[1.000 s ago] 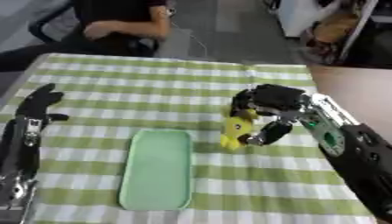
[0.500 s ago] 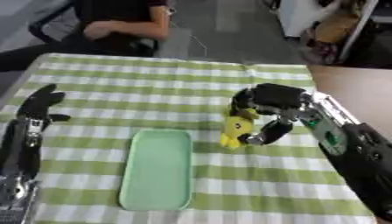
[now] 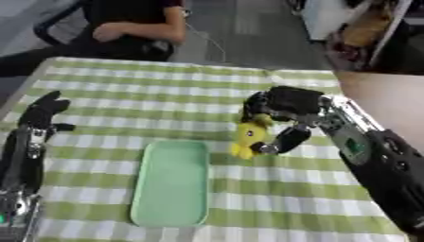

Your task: Pick up objects on the table and place them in the box.

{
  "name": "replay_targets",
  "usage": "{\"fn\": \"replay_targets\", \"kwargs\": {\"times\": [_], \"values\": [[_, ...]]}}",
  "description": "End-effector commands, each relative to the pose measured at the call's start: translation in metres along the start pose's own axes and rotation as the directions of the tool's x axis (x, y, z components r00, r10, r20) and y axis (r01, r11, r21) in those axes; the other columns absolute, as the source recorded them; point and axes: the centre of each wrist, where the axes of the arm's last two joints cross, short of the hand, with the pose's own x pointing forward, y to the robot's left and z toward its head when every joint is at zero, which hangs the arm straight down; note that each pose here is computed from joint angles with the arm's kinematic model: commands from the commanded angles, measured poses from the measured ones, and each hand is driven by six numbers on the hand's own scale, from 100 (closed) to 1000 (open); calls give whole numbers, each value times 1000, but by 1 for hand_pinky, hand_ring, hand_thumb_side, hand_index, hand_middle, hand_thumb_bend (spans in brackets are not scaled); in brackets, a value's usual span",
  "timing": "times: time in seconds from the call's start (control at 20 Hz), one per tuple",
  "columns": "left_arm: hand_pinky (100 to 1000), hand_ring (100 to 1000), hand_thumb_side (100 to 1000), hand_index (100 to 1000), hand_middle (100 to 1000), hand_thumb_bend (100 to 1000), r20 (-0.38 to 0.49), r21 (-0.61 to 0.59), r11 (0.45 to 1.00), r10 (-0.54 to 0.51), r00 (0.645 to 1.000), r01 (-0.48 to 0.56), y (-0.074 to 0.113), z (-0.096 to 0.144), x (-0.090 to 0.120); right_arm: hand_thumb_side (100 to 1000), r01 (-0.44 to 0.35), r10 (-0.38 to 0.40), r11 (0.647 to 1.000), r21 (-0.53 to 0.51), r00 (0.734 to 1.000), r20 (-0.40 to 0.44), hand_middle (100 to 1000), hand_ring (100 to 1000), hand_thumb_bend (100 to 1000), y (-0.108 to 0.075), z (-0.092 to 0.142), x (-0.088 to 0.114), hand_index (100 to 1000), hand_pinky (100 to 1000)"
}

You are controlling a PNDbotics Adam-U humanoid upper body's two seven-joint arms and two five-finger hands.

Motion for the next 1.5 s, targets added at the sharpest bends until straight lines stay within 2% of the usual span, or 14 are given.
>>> {"fn": "replay_targets", "kwargs": {"times": [0.05, 0.75, 1.2, 1.5], "values": [[621, 833, 1000, 767, 899, 674, 37, 0, 1000, -8, 999, 8, 2, -6, 8, 320, -43, 45, 998, -45, 998, 42, 217, 121, 100, -26, -8, 7, 314, 100], [621, 834, 1000, 766, 898, 675, 46, -2, 1000, -2, 999, 2, 0, -9, 10, 320, -34, 38, 998, -49, 995, 90, 217, 120, 100, -32, -27, 19, 315, 100], [621, 834, 1000, 766, 897, 677, 59, 2, 1000, 2, 998, -2, -1, -11, 13, 319, -20, 30, 998, -64, 987, 159, 214, 116, 100, -32, -50, 36, 315, 100], [621, 835, 1000, 765, 897, 678, 61, 7, 1000, -1, 998, 0, 0, -12, 14, 318, -11, 22, 998, -64, 985, 173, 214, 116, 100, -30, -55, 40, 316, 100]]}}
